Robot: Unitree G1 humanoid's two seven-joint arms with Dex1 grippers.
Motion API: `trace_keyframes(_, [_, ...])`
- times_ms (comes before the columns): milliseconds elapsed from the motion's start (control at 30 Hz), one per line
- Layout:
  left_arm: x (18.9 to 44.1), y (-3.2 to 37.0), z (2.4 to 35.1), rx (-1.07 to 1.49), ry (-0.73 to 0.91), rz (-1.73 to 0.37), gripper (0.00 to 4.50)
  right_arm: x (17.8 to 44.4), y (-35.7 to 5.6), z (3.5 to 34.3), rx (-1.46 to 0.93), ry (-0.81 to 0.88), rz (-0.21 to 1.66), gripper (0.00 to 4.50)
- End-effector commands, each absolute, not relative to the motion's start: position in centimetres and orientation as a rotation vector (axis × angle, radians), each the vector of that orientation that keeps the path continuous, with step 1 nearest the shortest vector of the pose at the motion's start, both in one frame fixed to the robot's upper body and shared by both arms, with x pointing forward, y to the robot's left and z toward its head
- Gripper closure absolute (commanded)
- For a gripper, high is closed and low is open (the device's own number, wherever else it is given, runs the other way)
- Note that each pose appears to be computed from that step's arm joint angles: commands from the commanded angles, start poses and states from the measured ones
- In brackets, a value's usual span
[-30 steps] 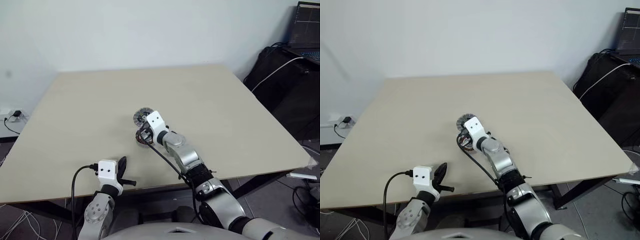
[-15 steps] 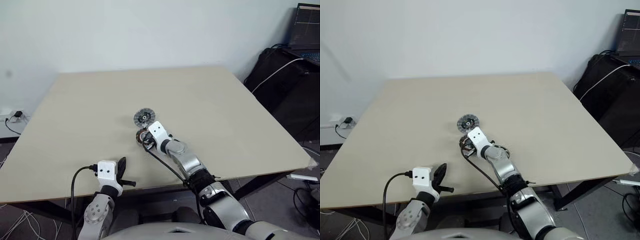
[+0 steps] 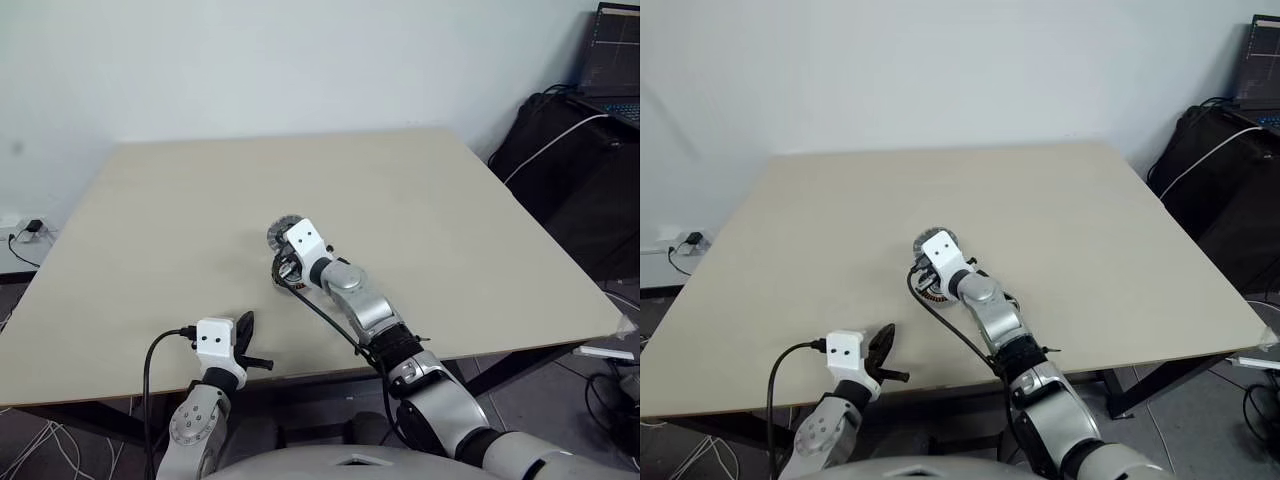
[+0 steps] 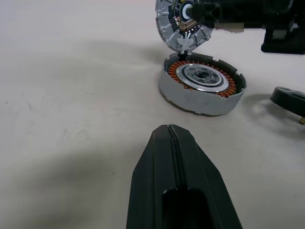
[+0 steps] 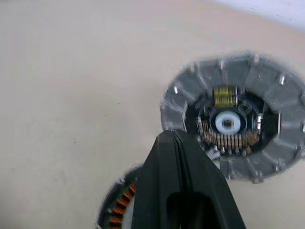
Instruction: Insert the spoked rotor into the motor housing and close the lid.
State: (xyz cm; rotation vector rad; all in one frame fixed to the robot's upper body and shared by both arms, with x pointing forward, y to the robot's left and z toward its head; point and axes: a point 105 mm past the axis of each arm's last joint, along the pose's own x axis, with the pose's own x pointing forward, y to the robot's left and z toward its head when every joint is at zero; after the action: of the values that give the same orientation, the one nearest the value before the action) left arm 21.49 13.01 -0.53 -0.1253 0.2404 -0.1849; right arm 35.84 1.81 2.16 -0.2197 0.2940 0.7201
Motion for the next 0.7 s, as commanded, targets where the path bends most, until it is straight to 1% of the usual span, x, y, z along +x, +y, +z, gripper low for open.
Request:
trace_keyframes(33, [21.7, 13.0, 0.2, -0.129, 0.206, -0.178, 4.5, 36.1, -0.2, -0.5, -0.292, 0.389, 0.666, 4.48])
trace_keyframes(133, [21.6, 13.1, 0.2, -0.13, 0.205, -0.172, 4.5, 35.3, -2.3, -3.2, -0.347, 0.503, 0.635, 4.48])
trace_keyframes(200, [21.6, 13.2, 0.1, -0.131, 0.206, -0.171, 4.5, 35.0, -3.0, -3.7, -0.344, 0.526, 0.633, 4.48])
trace_keyframes(333, [21.6, 12.9, 0.0, -0.134, 0.212, -0.183, 4.5, 35.2, -2.4, -2.1, -0.295, 0.462, 0.649, 4.48])
trace_keyframes(433, [21.8, 12.7, 0.0, -0.132, 0.212, -0.197, 4.5, 35.4, -1.2, -0.1, -0.263, 0.38, 0.68, 4.48])
trace_keyframes(533, [22.0, 12.7, 0.1, -0.127, 0.21, -0.202, 4.5, 35.4, -0.2, 1.5, -0.282, 0.321, 0.717, 4.48])
trace_keyframes(667, [22.0, 12.7, 0.0, -0.126, 0.211, -0.204, 4.5, 35.6, 0.1, 2.4, -0.311, 0.338, 0.729, 4.48])
trace_keyframes(700, [22.0, 12.6, 0.0, -0.127, 0.211, -0.204, 4.5, 35.5, 0.3, 2.5, -0.31, 0.35, 0.734, 4.31])
